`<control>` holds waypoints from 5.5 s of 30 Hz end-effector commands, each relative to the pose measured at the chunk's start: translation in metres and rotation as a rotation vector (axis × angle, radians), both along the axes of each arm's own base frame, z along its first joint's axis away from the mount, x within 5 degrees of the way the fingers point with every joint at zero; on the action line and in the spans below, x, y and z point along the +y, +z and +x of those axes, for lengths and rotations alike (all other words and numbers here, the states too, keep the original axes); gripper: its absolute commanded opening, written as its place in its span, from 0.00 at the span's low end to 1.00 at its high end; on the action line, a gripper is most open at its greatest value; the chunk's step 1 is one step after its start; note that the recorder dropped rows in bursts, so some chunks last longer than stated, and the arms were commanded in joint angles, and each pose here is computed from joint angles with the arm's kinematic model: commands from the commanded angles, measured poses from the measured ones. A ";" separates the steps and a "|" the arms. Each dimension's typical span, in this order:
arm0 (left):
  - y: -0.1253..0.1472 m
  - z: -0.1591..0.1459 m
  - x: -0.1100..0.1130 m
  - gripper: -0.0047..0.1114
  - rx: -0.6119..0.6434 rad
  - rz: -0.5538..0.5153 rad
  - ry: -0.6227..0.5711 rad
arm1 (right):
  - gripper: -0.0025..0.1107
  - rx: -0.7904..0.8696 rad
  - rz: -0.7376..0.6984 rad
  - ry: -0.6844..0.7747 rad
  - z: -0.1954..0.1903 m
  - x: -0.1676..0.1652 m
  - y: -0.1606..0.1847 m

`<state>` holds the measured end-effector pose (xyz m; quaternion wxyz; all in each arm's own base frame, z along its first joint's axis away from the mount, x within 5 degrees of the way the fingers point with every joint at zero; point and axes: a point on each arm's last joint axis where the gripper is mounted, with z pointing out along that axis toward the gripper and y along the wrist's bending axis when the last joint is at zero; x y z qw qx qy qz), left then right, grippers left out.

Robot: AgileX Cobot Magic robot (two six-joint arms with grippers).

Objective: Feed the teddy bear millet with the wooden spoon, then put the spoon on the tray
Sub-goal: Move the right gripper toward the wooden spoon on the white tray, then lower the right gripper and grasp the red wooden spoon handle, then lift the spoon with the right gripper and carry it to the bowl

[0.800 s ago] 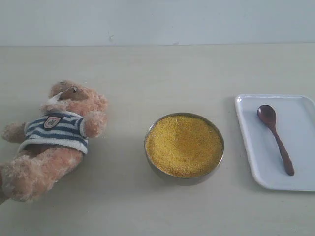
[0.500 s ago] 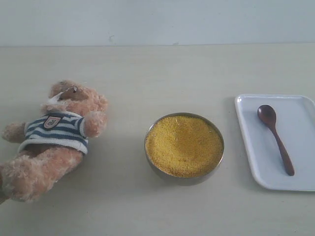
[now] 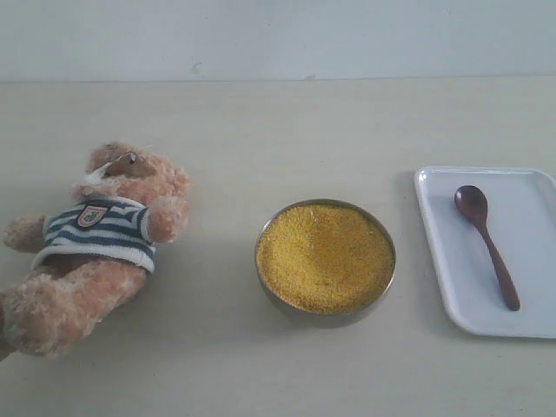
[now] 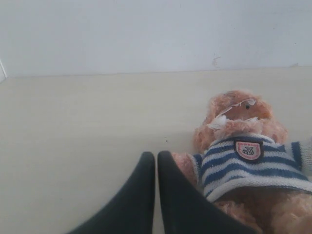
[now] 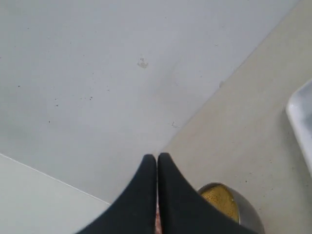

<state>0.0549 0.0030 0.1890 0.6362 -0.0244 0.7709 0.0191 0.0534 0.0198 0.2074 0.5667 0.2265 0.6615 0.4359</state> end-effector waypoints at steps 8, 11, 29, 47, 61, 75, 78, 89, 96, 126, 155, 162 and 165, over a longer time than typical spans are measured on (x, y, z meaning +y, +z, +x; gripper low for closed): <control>0.000 0.000 0.000 0.07 -0.009 -0.002 -0.005 | 0.02 0.385 -0.766 0.146 0.062 0.014 0.106; 0.000 0.000 0.000 0.07 -0.009 -0.002 -0.005 | 0.02 0.626 -0.977 0.134 0.093 0.009 0.123; 0.000 0.000 0.000 0.07 -0.009 -0.002 -0.005 | 0.51 1.014 -1.172 0.400 0.193 0.038 0.038; 0.000 0.000 0.000 0.07 -0.009 -0.002 -0.005 | 0.51 0.980 -1.177 0.332 0.183 0.027 -0.017; 0.000 0.000 0.000 0.07 -0.009 -0.002 -0.005 | 0.51 1.084 -1.184 0.416 0.201 0.034 -0.070; 0.000 0.000 0.000 0.07 -0.009 -0.002 -0.005 | 0.51 1.143 -1.135 0.376 0.210 0.018 -0.077; 0.000 0.000 0.000 0.07 -0.009 -0.002 -0.005 | 0.51 1.142 -1.132 0.384 0.210 0.019 -0.078; 0.000 0.000 0.000 0.07 -0.009 -0.002 -0.005 | 0.51 1.177 -1.132 0.403 0.210 0.019 -0.089; 0.000 0.000 0.000 0.07 -0.009 -0.002 -0.005 | 0.27 1.203 -1.117 0.406 0.208 0.019 -0.090; 0.000 0.000 0.000 0.07 -0.009 -0.002 -0.005 | 0.02 0.903 -1.732 0.619 0.182 0.084 0.061; 0.000 0.000 0.000 0.07 -0.009 -0.002 0.004 | 0.02 0.737 -2.099 0.732 0.172 0.143 0.036; 0.001 0.000 0.001 0.07 -0.026 0.031 0.004 | 0.02 0.699 -2.141 0.779 0.169 0.147 0.036; 0.007 0.001 0.000 0.07 -0.090 -0.025 0.008 | 0.02 0.655 -2.182 0.793 0.165 0.153 0.037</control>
